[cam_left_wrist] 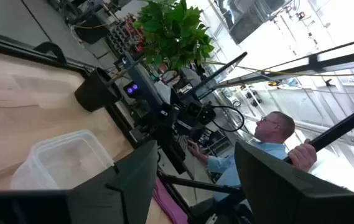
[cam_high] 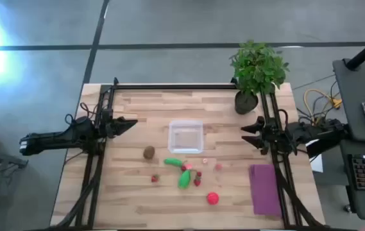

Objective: Pick and placing Produce into tupperware

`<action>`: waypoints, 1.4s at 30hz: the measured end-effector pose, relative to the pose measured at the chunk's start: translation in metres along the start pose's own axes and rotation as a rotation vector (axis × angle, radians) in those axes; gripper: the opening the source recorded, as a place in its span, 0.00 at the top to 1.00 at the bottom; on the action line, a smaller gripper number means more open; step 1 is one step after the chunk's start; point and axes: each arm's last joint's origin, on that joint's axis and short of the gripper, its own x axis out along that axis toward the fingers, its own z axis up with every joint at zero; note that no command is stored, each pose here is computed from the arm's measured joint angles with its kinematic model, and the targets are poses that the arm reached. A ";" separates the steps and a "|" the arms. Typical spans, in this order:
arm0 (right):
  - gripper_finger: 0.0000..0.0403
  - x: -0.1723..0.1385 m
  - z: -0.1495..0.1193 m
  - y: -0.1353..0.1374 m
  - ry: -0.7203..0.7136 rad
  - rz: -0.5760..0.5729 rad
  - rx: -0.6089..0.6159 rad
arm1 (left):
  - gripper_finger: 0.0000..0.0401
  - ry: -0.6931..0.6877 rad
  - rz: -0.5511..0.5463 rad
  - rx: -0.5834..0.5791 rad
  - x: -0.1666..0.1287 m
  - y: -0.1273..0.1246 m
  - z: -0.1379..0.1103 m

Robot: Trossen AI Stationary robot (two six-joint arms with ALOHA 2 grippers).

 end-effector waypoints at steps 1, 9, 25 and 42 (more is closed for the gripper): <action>0.38 0.000 0.000 0.000 0.000 0.000 0.000 | 0.50 0.000 0.000 0.000 0.000 0.000 0.000; 0.39 0.000 0.000 0.000 0.000 0.000 0.000 | 0.50 0.000 0.000 0.000 0.000 0.000 0.000; 0.39 0.000 0.000 0.000 0.000 0.000 0.000 | 0.50 0.000 0.000 0.000 0.000 0.000 0.000; 0.39 0.000 0.001 0.000 -0.005 0.003 0.030 | 0.50 0.000 0.000 0.000 0.000 0.000 0.000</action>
